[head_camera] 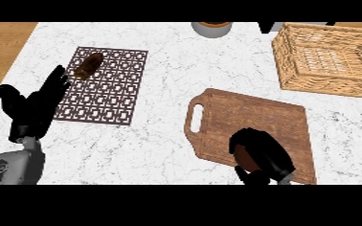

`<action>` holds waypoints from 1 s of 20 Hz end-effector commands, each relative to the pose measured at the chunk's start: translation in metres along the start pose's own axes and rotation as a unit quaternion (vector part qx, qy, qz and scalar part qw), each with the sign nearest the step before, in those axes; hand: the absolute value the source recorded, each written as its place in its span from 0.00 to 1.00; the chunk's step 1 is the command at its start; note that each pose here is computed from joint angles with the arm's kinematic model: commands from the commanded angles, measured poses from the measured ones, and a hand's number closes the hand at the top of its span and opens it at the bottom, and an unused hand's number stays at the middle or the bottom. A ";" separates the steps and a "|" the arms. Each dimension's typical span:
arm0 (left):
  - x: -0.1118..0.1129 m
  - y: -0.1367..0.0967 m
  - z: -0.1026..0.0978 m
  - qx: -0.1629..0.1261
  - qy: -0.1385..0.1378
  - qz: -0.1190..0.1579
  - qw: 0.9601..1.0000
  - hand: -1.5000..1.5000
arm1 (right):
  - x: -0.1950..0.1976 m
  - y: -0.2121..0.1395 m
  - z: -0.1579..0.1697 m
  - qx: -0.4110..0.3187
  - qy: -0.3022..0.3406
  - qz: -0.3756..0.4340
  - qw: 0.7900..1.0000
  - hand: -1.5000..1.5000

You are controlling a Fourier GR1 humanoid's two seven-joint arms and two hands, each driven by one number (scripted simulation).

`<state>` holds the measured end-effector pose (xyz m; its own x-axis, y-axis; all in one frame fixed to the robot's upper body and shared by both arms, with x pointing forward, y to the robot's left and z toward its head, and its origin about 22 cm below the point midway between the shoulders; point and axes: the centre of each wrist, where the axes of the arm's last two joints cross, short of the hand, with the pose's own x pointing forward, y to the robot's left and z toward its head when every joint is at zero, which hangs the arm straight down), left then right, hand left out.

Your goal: Pick the cupcake from the cutting board and place it in the basket

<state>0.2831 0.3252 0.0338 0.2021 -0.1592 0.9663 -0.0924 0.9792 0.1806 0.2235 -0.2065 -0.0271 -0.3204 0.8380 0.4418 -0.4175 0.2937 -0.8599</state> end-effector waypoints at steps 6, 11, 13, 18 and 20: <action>0.001 0.011 0.006 -0.003 -0.010 -0.003 1.000 0.50 | 0.051 0.008 0.077 -0.088 -0.063 -0.191 0.976 1.00; 0.008 -0.005 -0.004 -0.006 -0.002 0.004 1.000 0.50 | 0.069 -0.037 0.119 -0.190 -0.124 -0.204 0.952 1.00; 0.011 0.000 0.000 0.006 -0.014 0.004 1.000 0.50 | 0.088 -0.058 0.143 -0.219 -0.106 -0.198 0.949 1.00; 0.000 -0.020 -0.006 -0.015 -0.006 -0.004 1.000 0.50 | 0.103 -0.100 0.160 -0.278 -0.061 -0.192 0.939 1.00; 0.005 0.000 -0.009 -0.006 -0.005 0.000 1.000 0.50 | 0.112 -0.109 0.167 -0.286 -0.041 -0.185 0.939 1.00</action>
<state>0.2848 0.3159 0.0360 0.1908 -0.1639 0.9679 -0.0766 0.9805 0.1811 0.1110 -0.2189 0.1025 -0.3108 0.5618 0.7667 -0.1155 0.7783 -0.6172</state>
